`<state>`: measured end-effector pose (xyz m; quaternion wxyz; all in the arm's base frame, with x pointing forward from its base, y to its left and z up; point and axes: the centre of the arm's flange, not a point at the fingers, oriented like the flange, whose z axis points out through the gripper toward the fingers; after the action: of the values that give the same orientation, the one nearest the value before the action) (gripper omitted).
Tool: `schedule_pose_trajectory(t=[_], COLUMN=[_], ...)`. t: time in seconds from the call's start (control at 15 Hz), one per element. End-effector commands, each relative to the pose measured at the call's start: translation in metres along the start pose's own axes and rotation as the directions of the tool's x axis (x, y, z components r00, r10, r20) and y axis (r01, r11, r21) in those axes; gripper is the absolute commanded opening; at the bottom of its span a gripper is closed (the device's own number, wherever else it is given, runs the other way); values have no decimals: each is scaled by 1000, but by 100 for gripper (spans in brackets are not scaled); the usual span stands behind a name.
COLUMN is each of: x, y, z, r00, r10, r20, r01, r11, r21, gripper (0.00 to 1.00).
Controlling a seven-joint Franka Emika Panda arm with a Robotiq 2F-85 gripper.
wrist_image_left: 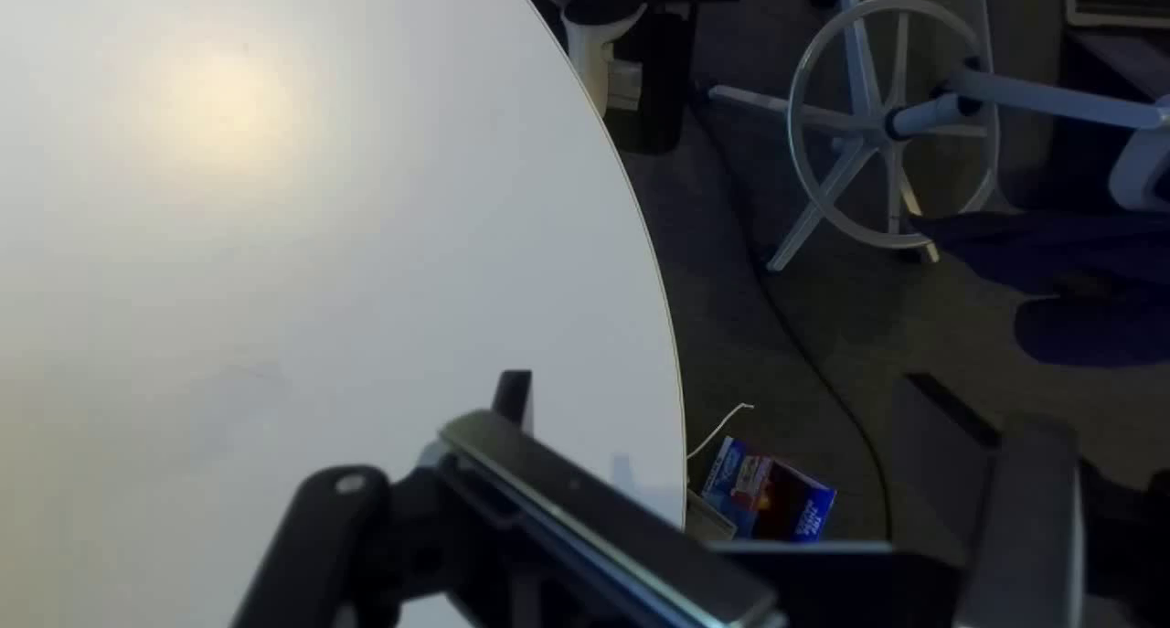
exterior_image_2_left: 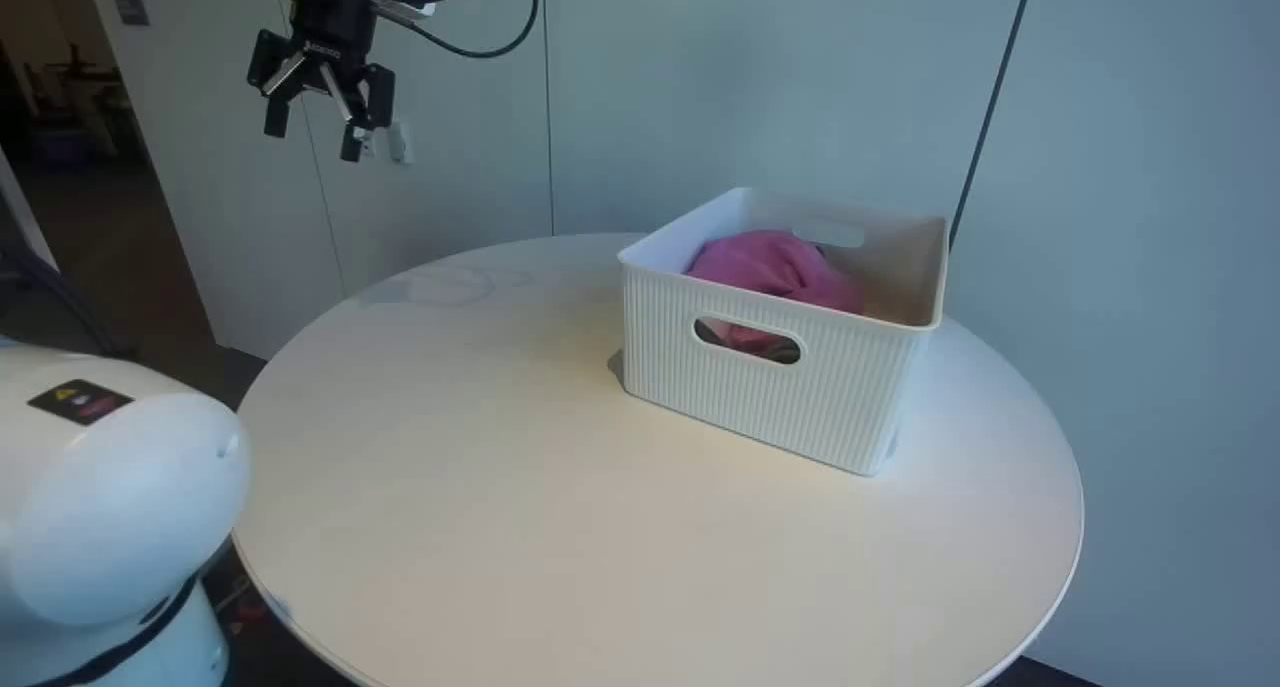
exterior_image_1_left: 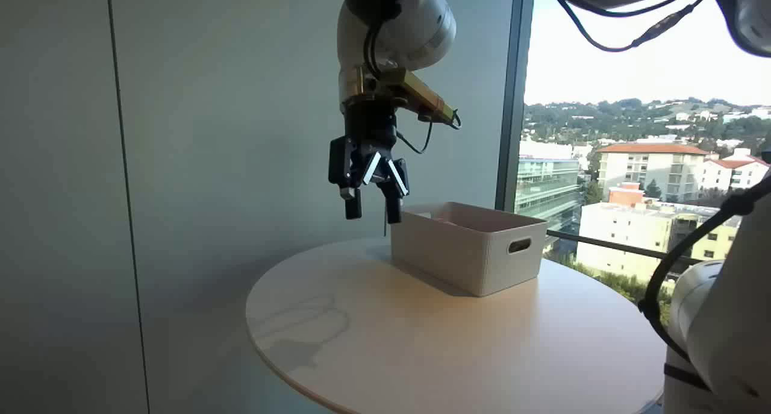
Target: Remove the pink and peach shirts, the moose toy and turnip plushie from the basket
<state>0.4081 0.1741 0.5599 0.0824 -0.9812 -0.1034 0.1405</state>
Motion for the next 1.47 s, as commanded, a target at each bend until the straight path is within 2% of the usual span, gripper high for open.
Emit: schedule_pose_trajectory(t=[0.0, 0.47, 0.6, 0.73, 0.93, 1.07, 1.2, 1.33, 1.4], x=[0, -1, -5, -29, -63, -93, -125, -128, -119], y=[0, -1, 20, 59, 116, 155, 189, 220, 237], z=[-1, -5, -18, -51, -90, -120, -156, -183, -194], r00=[1000, 1000, 995, 975, 928, 881, 825, 775, 764], r10=[-1, -3, 90, 199, 329, 409, 456, 453, 420], r20=[-3, -12, -37, -99, -174, -237, -333, -440, -490], r01=[1, 3, -90, -200, -332, -417, -482, -516, -509], r11=[1000, 1000, 996, 980, 943, 909, 876, 856, 859], r21=[0, 0, 1, -1, 13, 19, 6, -28, -57], gripper=[100, 100, 100, 100, 100, 100, 100, 100, 100])
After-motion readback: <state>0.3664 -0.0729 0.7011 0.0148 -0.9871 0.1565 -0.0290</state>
